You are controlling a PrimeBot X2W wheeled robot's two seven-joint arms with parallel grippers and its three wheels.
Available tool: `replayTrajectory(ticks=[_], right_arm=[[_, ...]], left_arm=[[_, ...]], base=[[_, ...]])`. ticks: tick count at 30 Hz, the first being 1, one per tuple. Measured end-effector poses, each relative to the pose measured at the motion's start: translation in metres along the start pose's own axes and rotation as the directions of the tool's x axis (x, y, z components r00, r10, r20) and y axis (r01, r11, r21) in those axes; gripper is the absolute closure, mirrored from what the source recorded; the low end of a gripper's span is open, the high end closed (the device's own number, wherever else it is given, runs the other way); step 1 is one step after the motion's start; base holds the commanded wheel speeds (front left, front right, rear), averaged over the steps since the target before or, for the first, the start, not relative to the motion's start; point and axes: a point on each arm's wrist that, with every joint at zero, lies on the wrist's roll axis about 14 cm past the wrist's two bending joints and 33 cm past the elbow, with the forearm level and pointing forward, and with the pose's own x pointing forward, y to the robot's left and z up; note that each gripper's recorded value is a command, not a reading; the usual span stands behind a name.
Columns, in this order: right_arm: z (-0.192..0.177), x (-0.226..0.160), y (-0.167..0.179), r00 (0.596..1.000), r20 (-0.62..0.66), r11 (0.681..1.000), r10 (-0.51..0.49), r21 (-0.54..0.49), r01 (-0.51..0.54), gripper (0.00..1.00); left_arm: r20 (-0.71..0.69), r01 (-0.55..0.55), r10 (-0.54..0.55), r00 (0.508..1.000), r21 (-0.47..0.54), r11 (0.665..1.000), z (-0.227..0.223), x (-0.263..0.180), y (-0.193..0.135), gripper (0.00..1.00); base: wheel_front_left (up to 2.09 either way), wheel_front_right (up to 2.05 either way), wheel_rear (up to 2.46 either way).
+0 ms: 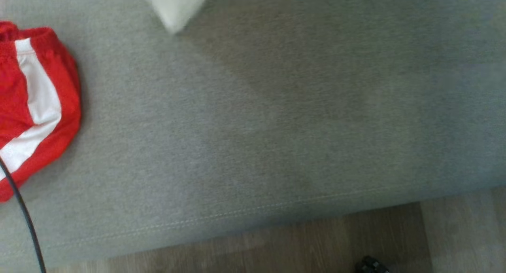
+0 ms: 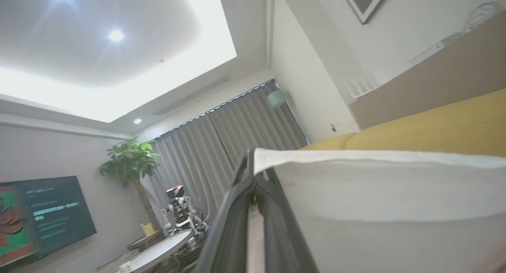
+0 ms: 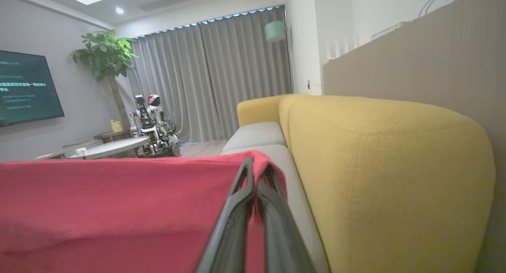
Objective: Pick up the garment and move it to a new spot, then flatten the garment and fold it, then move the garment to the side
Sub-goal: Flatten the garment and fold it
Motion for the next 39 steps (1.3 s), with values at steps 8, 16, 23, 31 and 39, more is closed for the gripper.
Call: replayTrajectory(ticks=[8, 16, 23, 31, 39], right_arm=[[0.005, 0.027, 0.005, 0.987, 0.156, 0.999, 0.037, 0.009, -0.039, 1.00], [-0.151, -0.018, -0.004, 0.975, -0.218, 0.999, 0.027, 0.048, -0.017, 1.00], [-0.196, -0.081, -0.014, 0.919, -0.394, 0.993, 0.033, 0.120, 0.016, 1.00], [-0.205, -0.173, -0.022, 0.858, -0.511, 0.981, 0.061, 0.189, 0.043, 1.00], [-0.201, -0.250, -0.049, 0.826, -0.563, 0.984, -0.002, 0.147, 0.102, 1.00]], left_arm=[[0.228, -0.107, 0.099, 0.969, 0.021, 0.994, 0.063, 0.002, 0.043, 1.00], [-0.184, 0.053, -0.091, 0.979, -0.201, 0.978, -0.091, -0.118, -0.036, 1.00], [-0.431, -0.021, -0.151, 0.890, -0.367, 0.930, -0.130, -0.249, -0.074, 1.00], [-0.640, -0.148, -0.241, 0.730, -0.492, 0.858, -0.108, -0.397, -0.117, 1.00], [-0.676, -0.178, -0.274, 0.684, -0.519, 0.836, -0.068, -0.433, -0.119, 1.00]], base=[[0.00, 0.00, 0.00], [0.00, 0.00, 0.00], [0.00, 0.00, 0.00], [0.00, 0.00, 0.00], [0.00, 0.00, 0.00]])
